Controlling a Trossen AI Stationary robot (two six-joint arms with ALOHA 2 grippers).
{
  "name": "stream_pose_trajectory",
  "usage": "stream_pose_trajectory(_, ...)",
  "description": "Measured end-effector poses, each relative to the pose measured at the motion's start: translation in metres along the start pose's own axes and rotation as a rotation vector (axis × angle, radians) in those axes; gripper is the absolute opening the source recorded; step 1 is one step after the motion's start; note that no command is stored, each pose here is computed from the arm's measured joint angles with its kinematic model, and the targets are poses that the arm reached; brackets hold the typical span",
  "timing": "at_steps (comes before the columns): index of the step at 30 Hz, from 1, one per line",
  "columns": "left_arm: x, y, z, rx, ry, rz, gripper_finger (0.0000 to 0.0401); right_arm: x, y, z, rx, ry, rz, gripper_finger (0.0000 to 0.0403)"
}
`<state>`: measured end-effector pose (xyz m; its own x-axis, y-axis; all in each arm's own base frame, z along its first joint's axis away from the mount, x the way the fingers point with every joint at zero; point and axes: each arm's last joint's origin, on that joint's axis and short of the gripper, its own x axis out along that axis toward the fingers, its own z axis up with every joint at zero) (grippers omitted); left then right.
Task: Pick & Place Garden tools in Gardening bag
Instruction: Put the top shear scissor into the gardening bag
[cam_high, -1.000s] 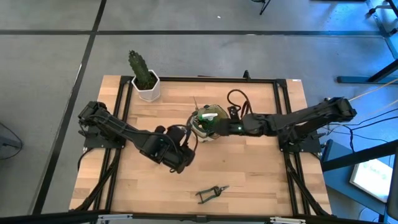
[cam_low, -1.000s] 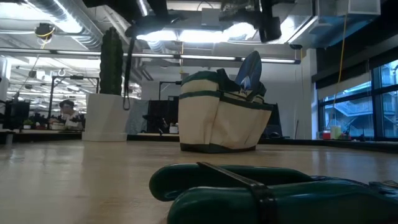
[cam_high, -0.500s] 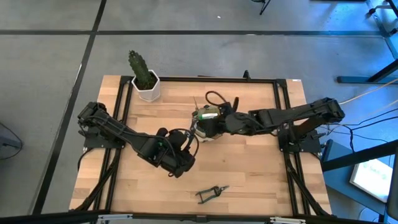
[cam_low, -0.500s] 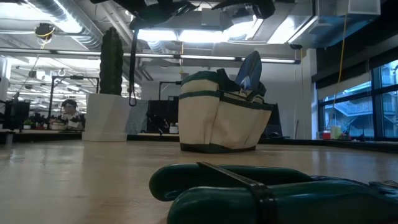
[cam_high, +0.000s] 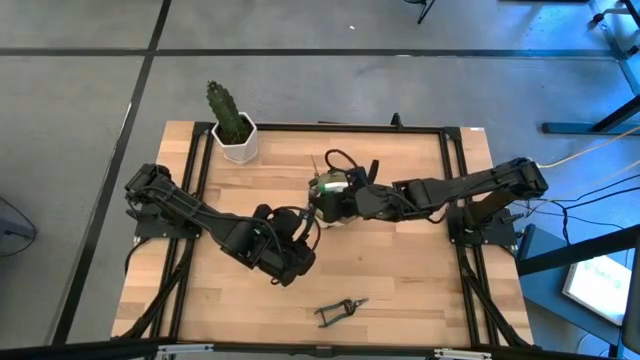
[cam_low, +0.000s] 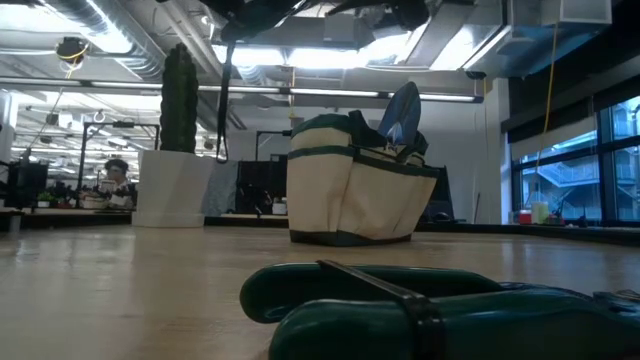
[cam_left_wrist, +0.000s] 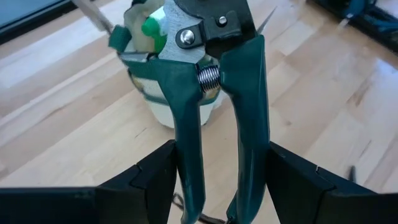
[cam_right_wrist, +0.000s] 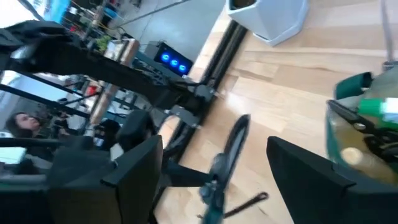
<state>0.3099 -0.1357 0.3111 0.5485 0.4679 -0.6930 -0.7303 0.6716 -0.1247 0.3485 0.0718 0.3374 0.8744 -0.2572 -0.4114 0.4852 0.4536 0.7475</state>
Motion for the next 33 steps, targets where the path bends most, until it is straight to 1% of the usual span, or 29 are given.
stream_pose_trajectory(6,0.000,0.000,0.000,0.003,-0.010,0.005,0.0205,0.005,0.001,-0.004,0.011,-0.001,0.006,0.0288)
stream_pose_trajectory(11,0.000,0.000,0.000,0.006,-0.011,0.005,0.0205,0.011,-0.002,-0.009,0.023,0.004,-0.016,0.0263)
stream_pose_trajectory(15,0.000,0.000,0.000,0.013,-0.015,0.007,0.0205,0.014,-0.002,-0.010,0.023,-0.011,-0.015,0.0221)
stream_pose_trajectory(18,0.000,0.000,0.001,0.014,-0.018,0.008,0.0205,0.016,-0.004,-0.011,0.015,-0.034,-0.036,0.0182)
stream_pose_trajectory(24,0.000,0.000,0.001,0.014,-0.035,0.015,0.0205,0.016,-0.003,-0.008,0.017,-0.067,-0.032,0.0105)
stream_pose_trajectory(30,0.000,0.001,0.001,0.023,-0.054,0.022,0.0205,0.017,-0.002,-0.005,-0.020,-0.070,-0.018,0.0025)
stream_pose_trajectory(31,-0.001,0.001,0.001,0.026,-0.057,0.023,0.0205,0.017,-0.002,-0.004,-0.027,-0.071,-0.011,0.0016)
stream_pose_trajectory(33,-0.001,0.000,0.001,0.028,-0.061,0.024,0.0209,0.017,-0.002,-0.003,-0.044,-0.066,-0.006,0.0011)
